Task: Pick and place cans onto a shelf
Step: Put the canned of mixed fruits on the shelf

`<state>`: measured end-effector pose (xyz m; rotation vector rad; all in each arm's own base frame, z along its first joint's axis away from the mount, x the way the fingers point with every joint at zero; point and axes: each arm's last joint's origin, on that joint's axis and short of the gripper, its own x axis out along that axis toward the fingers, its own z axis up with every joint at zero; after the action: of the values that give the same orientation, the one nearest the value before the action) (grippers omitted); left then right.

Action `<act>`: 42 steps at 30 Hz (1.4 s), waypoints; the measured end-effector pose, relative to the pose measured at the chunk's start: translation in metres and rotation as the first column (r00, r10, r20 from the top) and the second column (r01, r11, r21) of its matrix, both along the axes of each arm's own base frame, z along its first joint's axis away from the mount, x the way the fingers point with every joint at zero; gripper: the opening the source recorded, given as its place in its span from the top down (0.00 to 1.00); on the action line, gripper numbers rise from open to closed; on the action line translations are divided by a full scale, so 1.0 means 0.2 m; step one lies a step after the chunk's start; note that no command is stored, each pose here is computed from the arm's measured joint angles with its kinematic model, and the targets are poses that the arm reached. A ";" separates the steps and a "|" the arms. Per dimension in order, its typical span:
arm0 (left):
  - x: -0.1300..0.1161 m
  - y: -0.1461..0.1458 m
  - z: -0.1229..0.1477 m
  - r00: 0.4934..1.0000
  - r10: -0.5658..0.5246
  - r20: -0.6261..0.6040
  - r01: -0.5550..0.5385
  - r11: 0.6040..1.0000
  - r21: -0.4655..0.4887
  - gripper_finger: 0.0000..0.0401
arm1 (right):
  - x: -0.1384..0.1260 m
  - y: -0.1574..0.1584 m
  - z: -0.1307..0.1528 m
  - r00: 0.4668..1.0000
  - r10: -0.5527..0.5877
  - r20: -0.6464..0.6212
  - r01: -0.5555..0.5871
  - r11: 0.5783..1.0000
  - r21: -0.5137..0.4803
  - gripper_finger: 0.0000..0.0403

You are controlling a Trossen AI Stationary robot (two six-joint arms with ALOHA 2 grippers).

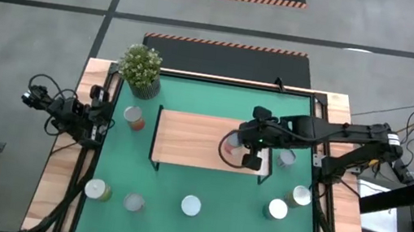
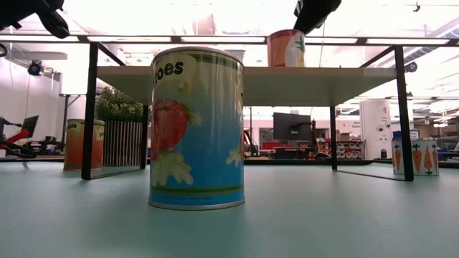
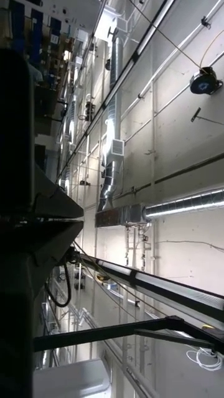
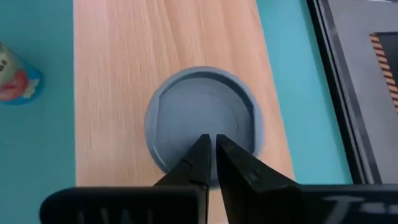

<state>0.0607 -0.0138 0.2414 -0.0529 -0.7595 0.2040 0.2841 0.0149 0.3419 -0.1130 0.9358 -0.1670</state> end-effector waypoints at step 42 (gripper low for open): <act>0.18 -0.12 0.19 0.968 -0.239 -0.079 0.244 0.968 0.062 1.00 | -0.10 0.02 -0.11 0.897 -0.132 0.423 0.133 0.991 0.027 0.97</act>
<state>0.0977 -0.0376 0.2790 -0.0698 -0.6823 -0.0540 0.2640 0.0196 0.3203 -0.0122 0.5064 -0.3063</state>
